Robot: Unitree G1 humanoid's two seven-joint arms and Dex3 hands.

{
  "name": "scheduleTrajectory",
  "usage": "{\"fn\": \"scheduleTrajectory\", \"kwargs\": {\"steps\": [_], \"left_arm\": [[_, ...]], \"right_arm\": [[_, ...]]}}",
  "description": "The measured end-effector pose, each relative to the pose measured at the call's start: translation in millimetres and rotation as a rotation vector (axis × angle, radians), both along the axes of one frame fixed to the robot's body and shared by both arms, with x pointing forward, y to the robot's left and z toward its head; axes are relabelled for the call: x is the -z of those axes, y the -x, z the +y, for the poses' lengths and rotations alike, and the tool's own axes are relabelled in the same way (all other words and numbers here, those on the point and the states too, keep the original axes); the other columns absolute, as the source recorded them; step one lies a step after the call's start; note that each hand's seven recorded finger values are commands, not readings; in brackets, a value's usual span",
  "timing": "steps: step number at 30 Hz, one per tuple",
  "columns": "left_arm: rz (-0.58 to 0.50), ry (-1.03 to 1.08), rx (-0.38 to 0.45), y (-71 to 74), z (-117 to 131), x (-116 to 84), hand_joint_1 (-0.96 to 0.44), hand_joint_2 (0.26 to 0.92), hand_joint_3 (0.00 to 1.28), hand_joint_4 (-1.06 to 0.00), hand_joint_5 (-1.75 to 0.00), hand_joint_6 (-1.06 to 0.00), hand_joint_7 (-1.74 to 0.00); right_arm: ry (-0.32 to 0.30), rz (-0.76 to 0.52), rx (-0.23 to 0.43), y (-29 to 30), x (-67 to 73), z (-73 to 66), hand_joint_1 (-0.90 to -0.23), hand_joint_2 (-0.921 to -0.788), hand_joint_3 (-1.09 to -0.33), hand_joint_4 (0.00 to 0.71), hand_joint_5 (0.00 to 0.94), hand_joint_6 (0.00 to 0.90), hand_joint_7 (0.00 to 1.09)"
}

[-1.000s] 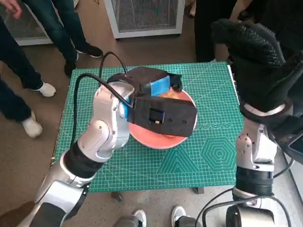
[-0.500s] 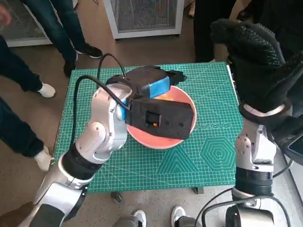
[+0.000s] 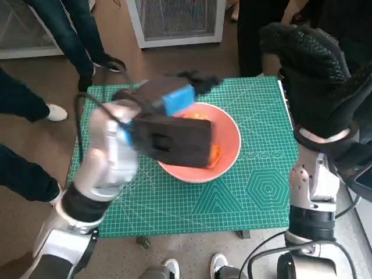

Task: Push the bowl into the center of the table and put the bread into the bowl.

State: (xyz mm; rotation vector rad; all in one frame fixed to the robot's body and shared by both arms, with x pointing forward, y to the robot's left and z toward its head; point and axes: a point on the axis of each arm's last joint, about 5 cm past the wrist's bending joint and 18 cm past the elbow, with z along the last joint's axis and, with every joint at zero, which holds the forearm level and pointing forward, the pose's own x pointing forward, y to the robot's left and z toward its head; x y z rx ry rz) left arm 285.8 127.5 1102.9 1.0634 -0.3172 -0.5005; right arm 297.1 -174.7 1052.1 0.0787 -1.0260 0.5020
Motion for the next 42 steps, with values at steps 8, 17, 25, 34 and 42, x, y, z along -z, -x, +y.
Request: {"fn": "scheduleTrajectory", "kwargs": {"steps": [8,17,25,34,42], "left_arm": [[-0.169,0.467,0.049,-2.8,37.9,23.3,-0.62,0.909,0.08,-0.03,0.0,-0.1,-0.18],[-0.297,0.815,0.018,8.5,44.1,46.4,-0.69,0.921,0.3,-0.06,-0.01,-0.08,-0.21],[-0.345,0.963,-0.012,23.5,42.8,56.5,-0.72,0.921,0.37,-0.07,-0.01,-0.06,-0.22],[-0.354,1.046,-0.039,31.9,40.9,65.4,-0.76,0.921,0.39,-0.07,-0.01,-0.06,-0.22],[-0.349,1.105,-0.071,34.9,38.0,75.1,-0.78,0.921,0.39,-0.1,-0.02,-0.07,-0.22]], "right_arm": [[0.0,0.003,0.0,-0.6,-0.1,-0.1,-0.67,-0.921,-0.716,0.317,0.0,0.245,0.39],[-0.002,0.004,-0.009,-2.6,-3.6,1.4,-0.667,-0.921,-0.708,0.317,0.001,0.244,0.39],[-0.001,-0.01,-0.012,-3.9,-8.7,3.2,-0.648,-0.921,-0.712,0.319,0.002,0.243,0.39],[0.004,0.004,0.005,-5.0,-7.5,4.0,-0.643,-0.921,-0.722,0.322,0.003,0.241,0.39],[0.007,0.007,0.022,-5.6,-8.9,5.1,-0.643,-0.921,-0.724,0.322,0.002,0.239,0.4]]}}
